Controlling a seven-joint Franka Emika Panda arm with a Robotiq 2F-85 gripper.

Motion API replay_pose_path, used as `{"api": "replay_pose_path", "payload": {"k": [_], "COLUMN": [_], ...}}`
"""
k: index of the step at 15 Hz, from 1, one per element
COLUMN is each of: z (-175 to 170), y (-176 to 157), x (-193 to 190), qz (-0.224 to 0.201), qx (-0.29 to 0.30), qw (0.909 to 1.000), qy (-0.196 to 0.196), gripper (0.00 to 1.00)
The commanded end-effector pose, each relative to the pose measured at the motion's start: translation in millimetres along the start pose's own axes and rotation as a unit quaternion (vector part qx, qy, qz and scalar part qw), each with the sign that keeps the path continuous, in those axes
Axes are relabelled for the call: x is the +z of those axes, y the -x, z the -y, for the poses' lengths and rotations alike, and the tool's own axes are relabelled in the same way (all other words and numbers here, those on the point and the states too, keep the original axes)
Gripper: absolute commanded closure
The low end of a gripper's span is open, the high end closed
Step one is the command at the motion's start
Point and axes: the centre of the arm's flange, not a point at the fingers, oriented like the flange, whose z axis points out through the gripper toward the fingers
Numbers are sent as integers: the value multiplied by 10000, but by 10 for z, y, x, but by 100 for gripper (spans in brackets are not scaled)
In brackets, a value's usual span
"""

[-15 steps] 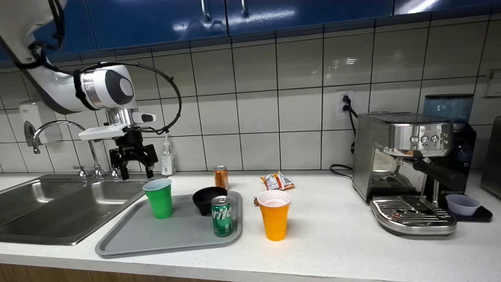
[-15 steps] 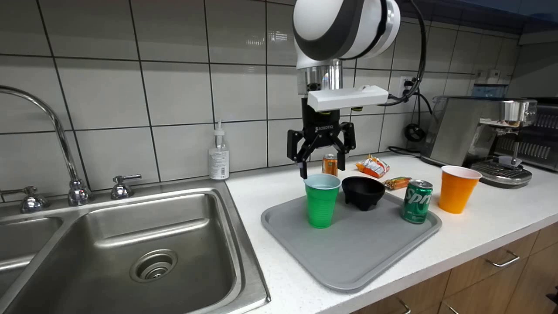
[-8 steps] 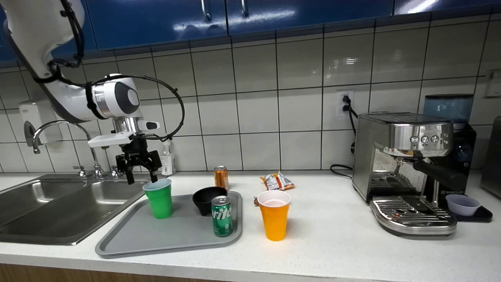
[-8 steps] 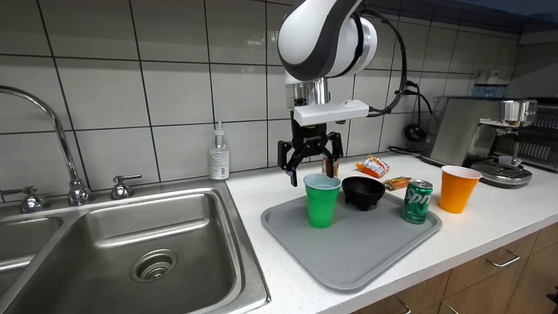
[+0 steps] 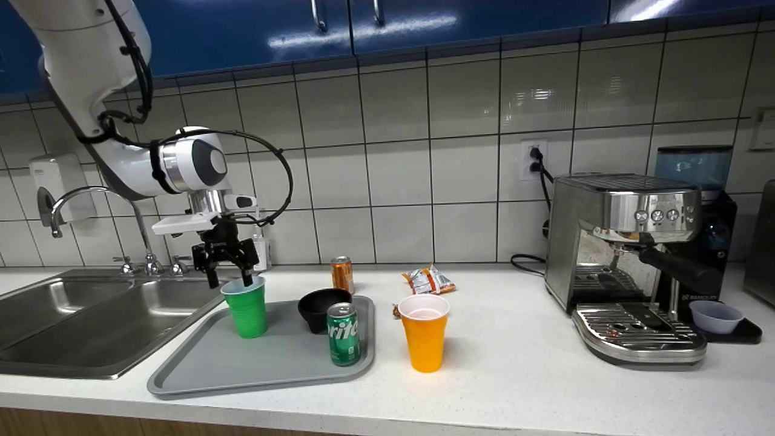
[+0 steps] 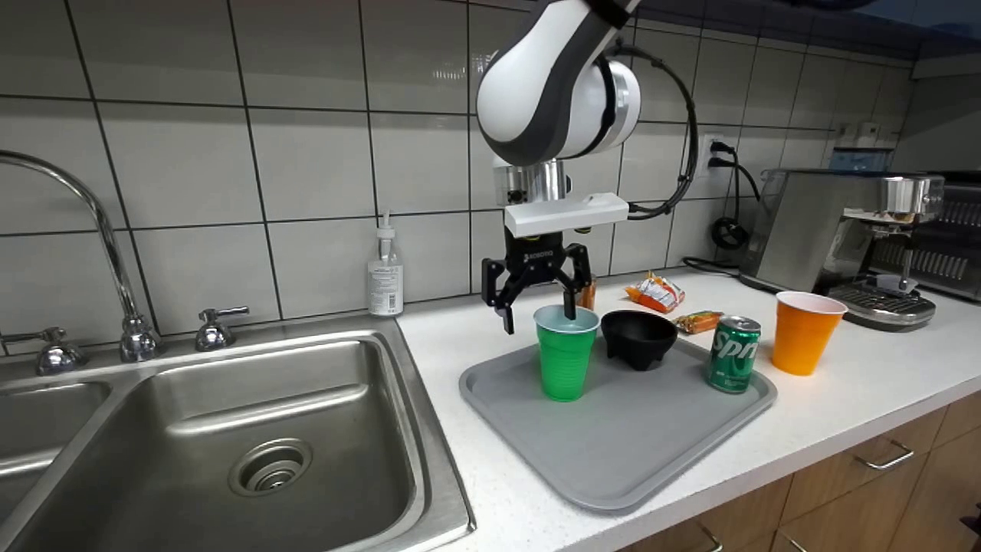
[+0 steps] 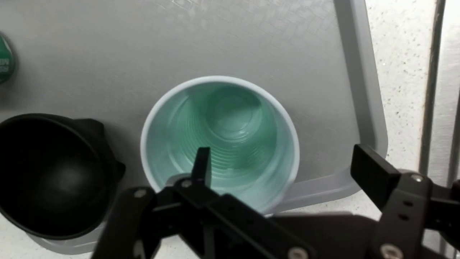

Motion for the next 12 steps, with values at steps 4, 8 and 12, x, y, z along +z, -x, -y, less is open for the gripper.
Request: {"api": "replay_pose_path", "payload": {"k": [4, 8, 12], "z": [43, 13, -15], "y": [-181, -156, -97], "x": [6, -46, -91], "qz": [-95, -137, -182], "qx": [140, 161, 196], "qw": [9999, 9998, 9996], "qy": [1, 1, 5], "gripper": [34, 66, 97]}}
